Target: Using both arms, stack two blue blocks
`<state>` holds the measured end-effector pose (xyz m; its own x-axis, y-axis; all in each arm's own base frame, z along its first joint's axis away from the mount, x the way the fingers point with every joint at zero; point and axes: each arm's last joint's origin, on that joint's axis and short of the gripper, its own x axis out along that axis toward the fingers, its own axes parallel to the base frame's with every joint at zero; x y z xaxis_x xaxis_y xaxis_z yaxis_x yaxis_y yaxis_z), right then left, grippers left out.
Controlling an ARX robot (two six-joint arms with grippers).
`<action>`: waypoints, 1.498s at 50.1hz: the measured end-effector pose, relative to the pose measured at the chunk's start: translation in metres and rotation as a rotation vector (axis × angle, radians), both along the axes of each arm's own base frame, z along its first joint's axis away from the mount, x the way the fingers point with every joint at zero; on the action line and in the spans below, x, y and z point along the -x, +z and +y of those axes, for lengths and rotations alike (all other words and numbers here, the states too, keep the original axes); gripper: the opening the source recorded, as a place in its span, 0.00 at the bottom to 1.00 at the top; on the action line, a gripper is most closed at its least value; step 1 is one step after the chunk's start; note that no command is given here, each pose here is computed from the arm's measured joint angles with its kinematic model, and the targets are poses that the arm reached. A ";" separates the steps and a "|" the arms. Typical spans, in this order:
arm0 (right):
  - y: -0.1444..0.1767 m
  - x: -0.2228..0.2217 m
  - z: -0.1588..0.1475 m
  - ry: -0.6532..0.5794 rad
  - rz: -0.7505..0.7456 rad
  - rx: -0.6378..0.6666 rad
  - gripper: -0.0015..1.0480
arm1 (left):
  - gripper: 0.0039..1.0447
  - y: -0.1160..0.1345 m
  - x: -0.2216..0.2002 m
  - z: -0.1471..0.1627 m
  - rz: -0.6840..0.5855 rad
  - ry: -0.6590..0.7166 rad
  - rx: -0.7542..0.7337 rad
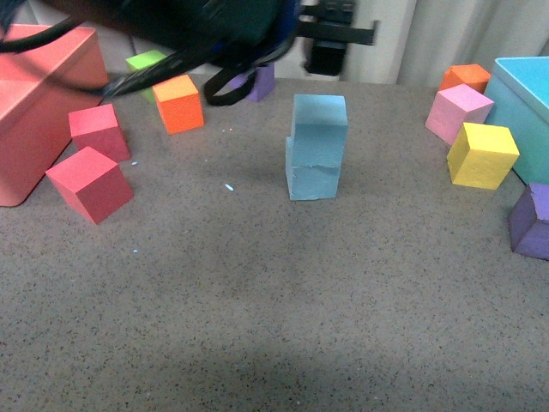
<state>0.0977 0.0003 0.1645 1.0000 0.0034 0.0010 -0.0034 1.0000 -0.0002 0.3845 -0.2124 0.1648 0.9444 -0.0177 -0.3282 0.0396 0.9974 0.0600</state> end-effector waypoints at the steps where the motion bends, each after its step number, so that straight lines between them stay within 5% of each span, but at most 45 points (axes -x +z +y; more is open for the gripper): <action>1: 0.000 0.000 0.000 -0.002 0.000 0.000 0.91 | 0.62 -0.006 0.010 0.016 -0.080 0.000 0.020; 8: 0.000 0.000 0.000 -0.002 0.000 0.000 0.91 | 0.36 0.003 0.060 0.085 -0.344 0.034 0.101; 19: 0.000 0.000 0.000 0.001 0.000 0.000 0.91 | 0.03 -0.002 0.112 0.134 -0.329 0.031 0.085; 39: 0.000 0.000 0.000 0.000 0.001 0.000 0.91 | 0.03 -0.004 0.186 0.186 -0.318 0.032 0.072; 75: 0.000 0.000 0.000 0.000 0.001 0.000 0.91 | 0.03 0.003 0.244 0.212 -0.336 0.030 0.074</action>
